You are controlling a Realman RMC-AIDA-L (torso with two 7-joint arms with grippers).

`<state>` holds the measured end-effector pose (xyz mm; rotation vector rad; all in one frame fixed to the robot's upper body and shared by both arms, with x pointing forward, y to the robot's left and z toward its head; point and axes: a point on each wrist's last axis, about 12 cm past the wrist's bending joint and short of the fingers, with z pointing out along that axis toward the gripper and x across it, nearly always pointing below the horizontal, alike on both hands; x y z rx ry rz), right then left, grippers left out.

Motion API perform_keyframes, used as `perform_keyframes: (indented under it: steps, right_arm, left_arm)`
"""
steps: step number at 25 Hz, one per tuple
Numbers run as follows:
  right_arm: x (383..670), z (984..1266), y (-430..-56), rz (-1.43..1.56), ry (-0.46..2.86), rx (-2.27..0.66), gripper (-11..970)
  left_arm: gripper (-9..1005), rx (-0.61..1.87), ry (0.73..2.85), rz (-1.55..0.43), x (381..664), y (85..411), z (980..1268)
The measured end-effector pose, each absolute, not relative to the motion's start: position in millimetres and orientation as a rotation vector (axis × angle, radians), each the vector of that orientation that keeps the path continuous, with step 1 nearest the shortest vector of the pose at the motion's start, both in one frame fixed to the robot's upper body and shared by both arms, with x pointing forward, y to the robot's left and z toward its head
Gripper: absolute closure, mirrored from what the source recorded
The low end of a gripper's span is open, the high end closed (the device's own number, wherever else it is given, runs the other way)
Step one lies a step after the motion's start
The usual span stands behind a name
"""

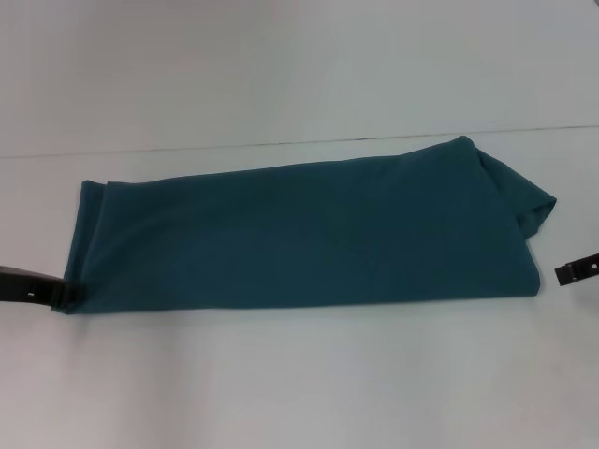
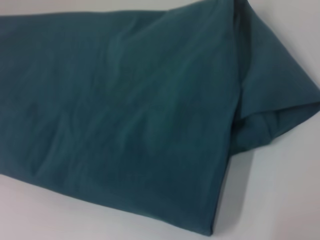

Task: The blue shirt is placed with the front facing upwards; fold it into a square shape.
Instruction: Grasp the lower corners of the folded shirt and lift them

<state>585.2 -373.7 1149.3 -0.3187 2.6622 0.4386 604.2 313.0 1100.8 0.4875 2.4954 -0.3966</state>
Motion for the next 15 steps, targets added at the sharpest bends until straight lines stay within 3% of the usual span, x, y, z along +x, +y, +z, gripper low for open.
perform_keyframes:
  steps: [15]
  right_arm:
    - [600.0, 1121.8, -339.8, 0.468, 2.640, -0.317, 56]
  left_arm:
    - [974, 0.503, 2.499, -0.415, 603.7, 310.6, 1103.5]
